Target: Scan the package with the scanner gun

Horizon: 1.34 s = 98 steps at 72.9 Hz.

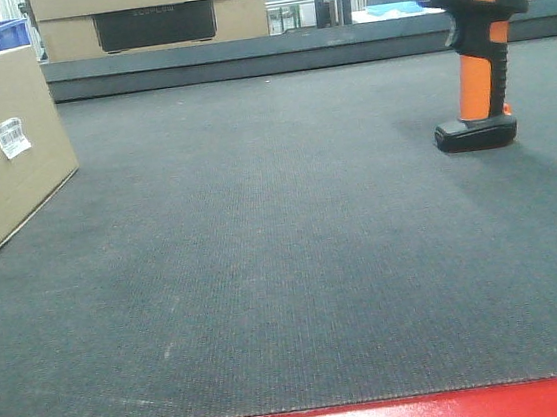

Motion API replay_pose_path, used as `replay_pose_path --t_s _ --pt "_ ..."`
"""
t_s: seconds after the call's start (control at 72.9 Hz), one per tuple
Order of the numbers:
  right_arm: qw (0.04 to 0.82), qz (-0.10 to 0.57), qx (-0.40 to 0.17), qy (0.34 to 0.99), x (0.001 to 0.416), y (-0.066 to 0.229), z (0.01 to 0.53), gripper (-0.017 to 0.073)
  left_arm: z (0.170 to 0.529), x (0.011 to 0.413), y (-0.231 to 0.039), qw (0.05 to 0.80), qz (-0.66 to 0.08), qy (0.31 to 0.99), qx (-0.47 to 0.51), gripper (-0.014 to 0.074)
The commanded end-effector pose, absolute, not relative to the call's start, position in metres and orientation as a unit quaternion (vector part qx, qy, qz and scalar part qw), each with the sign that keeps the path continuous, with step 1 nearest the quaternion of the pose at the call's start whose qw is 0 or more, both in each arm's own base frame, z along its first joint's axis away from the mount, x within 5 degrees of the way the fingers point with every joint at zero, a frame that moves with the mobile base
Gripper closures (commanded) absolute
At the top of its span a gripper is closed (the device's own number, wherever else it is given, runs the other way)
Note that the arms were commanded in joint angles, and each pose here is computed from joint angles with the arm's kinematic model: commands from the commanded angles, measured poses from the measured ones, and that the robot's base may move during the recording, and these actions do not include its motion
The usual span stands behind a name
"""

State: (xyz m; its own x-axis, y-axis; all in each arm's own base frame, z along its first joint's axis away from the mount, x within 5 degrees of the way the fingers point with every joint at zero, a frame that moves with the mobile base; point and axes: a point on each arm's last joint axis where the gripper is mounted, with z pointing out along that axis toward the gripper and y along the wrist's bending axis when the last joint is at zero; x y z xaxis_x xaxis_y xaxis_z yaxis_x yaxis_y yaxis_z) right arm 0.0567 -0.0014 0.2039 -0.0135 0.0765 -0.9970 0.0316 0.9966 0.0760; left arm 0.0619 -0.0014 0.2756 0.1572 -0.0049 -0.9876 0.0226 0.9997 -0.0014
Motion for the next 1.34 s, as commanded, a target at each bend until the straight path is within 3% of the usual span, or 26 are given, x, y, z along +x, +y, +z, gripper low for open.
replay_pose_path --t_s 0.0,0.247,1.331 --pt "0.706 0.015 0.041 0.707 0.056 -0.002 0.205 0.0727 0.263 0.061 0.0 0.766 0.006 0.643 0.008 0.0705" --pt "0.706 0.015 0.041 0.707 0.056 -0.002 0.205 0.0727 0.218 0.055 0.004 0.756 0.028 0.654 -0.025 0.0705" --pt "0.706 0.015 0.041 0.707 0.056 -0.002 0.205 0.0727 0.215 0.056 0.002 0.743 0.017 0.669 -0.012 0.0705"
